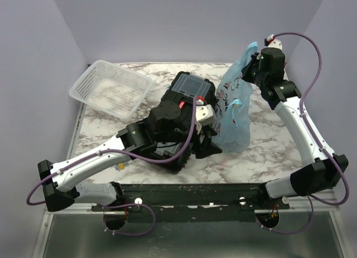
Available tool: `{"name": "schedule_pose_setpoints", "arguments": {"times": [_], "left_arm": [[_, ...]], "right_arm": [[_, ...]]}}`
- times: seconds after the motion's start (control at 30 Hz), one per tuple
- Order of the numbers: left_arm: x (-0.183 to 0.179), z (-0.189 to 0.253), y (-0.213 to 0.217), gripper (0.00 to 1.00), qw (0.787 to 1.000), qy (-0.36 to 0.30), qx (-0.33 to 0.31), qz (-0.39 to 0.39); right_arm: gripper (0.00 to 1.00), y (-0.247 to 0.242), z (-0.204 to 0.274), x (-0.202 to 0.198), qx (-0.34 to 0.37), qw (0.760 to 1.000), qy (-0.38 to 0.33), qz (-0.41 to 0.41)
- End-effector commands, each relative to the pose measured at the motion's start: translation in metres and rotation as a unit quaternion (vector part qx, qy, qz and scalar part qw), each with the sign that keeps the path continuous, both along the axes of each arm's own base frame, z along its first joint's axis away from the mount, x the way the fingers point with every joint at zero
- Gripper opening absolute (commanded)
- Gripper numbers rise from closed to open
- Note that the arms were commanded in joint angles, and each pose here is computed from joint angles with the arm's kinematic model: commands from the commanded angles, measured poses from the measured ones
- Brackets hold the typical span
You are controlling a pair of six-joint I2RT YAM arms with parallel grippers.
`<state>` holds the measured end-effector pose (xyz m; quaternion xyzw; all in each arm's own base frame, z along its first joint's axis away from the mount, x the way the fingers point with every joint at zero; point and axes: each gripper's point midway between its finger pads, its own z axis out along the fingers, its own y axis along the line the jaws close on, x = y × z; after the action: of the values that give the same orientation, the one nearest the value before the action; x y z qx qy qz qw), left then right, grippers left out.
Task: Take the fake fruits out of the plastic bag
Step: Adjust the plastic bag at the center of the board.
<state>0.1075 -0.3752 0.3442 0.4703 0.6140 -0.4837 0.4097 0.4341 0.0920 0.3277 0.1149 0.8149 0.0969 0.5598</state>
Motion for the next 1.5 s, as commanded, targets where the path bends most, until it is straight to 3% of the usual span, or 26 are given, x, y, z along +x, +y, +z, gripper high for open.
{"name": "schedule_pose_setpoints", "arguments": {"times": [0.0,0.1,0.23,0.4,0.47,0.6,0.77,0.87,0.93,1.13,1.23,1.33,1.47], "left_arm": [[0.045,0.018,-0.005,0.71,0.996,-0.012,-0.012,0.091],[0.076,0.027,-0.012,0.82,0.99,0.001,-0.018,0.14],[0.098,0.032,-0.03,0.98,0.99,0.003,-0.019,0.142],[0.113,0.038,-0.052,0.99,0.992,-0.015,-0.002,0.128],[0.11,0.043,-0.058,0.93,0.994,-0.016,-0.005,0.109],[0.108,0.045,-0.063,0.61,0.995,-0.009,-0.008,0.098],[0.1,0.035,-0.064,0.19,0.997,0.003,0.004,0.076],[0.099,0.031,-0.063,0.04,0.997,0.008,0.011,0.073],[0.097,0.031,-0.061,0.0,0.997,0.01,0.011,0.071],[0.093,0.029,-0.057,0.0,0.997,0.012,0.01,0.07],[0.089,0.024,-0.055,0.0,0.997,0.027,0.015,0.068],[0.078,0.018,-0.051,0.0,0.997,0.043,0.022,0.053],[0.059,0.006,-0.039,0.0,0.998,0.04,0.028,0.04]], "right_arm": [[0.01,0.008,0.006,-0.019,0.013,0.999,-0.005,0.032],[0.01,0.009,0.008,-0.024,0.011,0.999,-0.006,0.042],[0.04,0.009,0.009,-0.03,0.006,0.999,-0.01,0.051],[0.07,0.011,0.008,-0.034,-0.003,0.998,-0.01,0.065],[0.1,0.008,0.009,-0.034,-0.01,0.998,-0.011,0.06],[0.27,0.0,0.023,-0.033,-0.025,0.998,-0.027,0.047],[0.41,-0.003,0.041,-0.026,-0.036,0.997,-0.049,0.037],[0.5,-0.008,0.042,-0.018,-0.048,0.998,-0.047,0.022],[0.55,-0.012,0.04,-0.013,-0.055,0.998,-0.044,0.01],[0.8,-0.009,0.036,0.004,-0.069,0.996,-0.048,0.013],[0.81,-0.004,0.038,0.016,-0.069,0.996,-0.055,0.021],[0.75,-0.003,0.04,0.027,-0.076,0.995,-0.061,0.018],[0.46,-0.01,0.046,0.036,-0.09,0.993,-0.073,-0.003]]}}
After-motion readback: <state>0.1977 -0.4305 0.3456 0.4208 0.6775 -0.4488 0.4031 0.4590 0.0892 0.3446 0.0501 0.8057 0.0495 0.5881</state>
